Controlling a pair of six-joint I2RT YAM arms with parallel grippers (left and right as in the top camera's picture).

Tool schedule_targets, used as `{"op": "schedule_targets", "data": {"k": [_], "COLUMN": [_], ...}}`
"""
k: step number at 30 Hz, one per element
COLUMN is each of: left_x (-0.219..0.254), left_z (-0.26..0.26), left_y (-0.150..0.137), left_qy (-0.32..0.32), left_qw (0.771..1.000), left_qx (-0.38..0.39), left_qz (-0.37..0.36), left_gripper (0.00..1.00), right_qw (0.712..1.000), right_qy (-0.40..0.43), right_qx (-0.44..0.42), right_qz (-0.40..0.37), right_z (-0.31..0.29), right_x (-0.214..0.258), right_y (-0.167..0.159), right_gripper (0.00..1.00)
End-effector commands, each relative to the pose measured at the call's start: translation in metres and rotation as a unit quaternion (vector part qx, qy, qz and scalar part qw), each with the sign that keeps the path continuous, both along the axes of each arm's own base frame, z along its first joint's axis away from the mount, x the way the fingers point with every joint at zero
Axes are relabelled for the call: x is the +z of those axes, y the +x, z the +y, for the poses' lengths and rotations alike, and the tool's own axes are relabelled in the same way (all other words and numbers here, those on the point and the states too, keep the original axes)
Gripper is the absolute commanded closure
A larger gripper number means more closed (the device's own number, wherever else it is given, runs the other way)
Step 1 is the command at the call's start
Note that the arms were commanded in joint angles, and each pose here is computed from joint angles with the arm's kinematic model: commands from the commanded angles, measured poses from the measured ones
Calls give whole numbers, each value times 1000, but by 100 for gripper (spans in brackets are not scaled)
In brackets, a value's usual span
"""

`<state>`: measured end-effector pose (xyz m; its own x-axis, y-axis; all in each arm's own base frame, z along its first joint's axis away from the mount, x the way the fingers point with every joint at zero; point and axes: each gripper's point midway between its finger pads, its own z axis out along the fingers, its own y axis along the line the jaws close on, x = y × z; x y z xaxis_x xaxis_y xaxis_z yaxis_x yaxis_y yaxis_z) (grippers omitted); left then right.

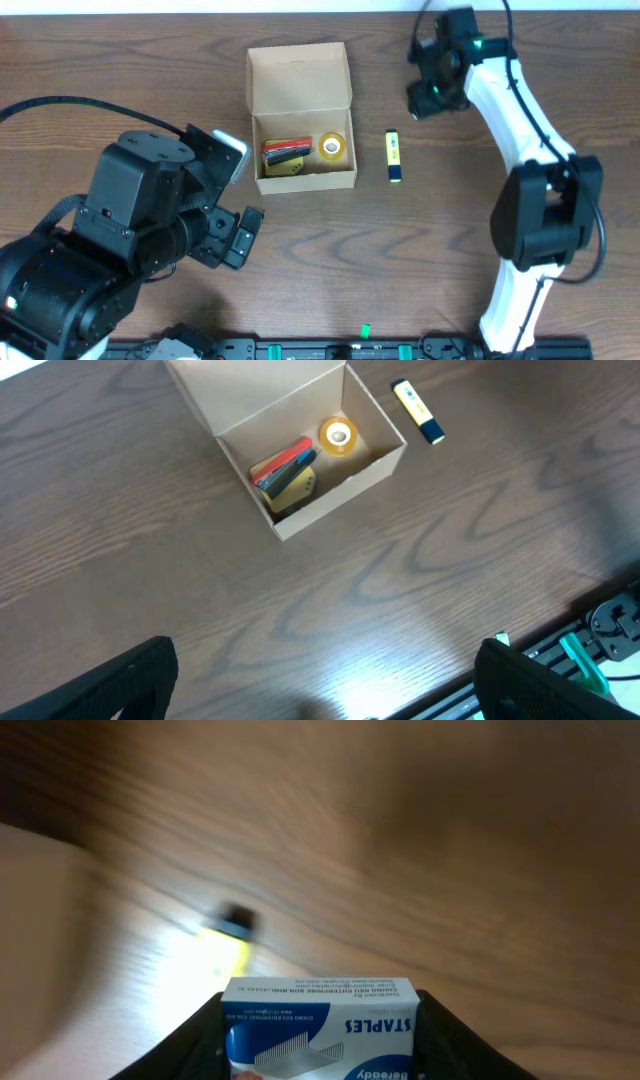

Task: Pack container
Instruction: 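Carry the staples box with the right gripper into the box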

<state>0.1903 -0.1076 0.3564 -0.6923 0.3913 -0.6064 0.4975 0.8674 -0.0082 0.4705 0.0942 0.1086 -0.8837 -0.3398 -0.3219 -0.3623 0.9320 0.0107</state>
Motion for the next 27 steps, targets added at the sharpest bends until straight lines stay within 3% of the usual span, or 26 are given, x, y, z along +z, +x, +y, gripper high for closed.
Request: {"op": "schedule_targets", "data": {"k": [1, 5, 12, 17, 27], "left_x": [-3, -3, -3, -3, -3], "left_z": [1, 1, 1, 1, 2], "left_y": [0, 0, 0, 0, 0], "left_qy": [5, 5, 5, 5, 5], "left_qw": [1000, 1000, 1000, 1000, 1000], "left_qx": [1, 1, 1, 1, 1], "left_qz": [3, 3, 3, 3, 3], "left_gripper": [5, 5, 5, 5, 5], "right_qw": [998, 995, 996, 998, 996], "right_qy": [42, 68, 86, 40, 31], "right_qx": [9, 19, 12, -55, -80], "right_qz": [-55, -64, -6, -6, 25], "right_z": [46, 96, 160, 163, 169], "right_x": [63, 87, 78, 57, 0], "right_y": [-2, -20, -71, -84, -103], "right_gripper": [66, 66, 67, 65, 65]}}
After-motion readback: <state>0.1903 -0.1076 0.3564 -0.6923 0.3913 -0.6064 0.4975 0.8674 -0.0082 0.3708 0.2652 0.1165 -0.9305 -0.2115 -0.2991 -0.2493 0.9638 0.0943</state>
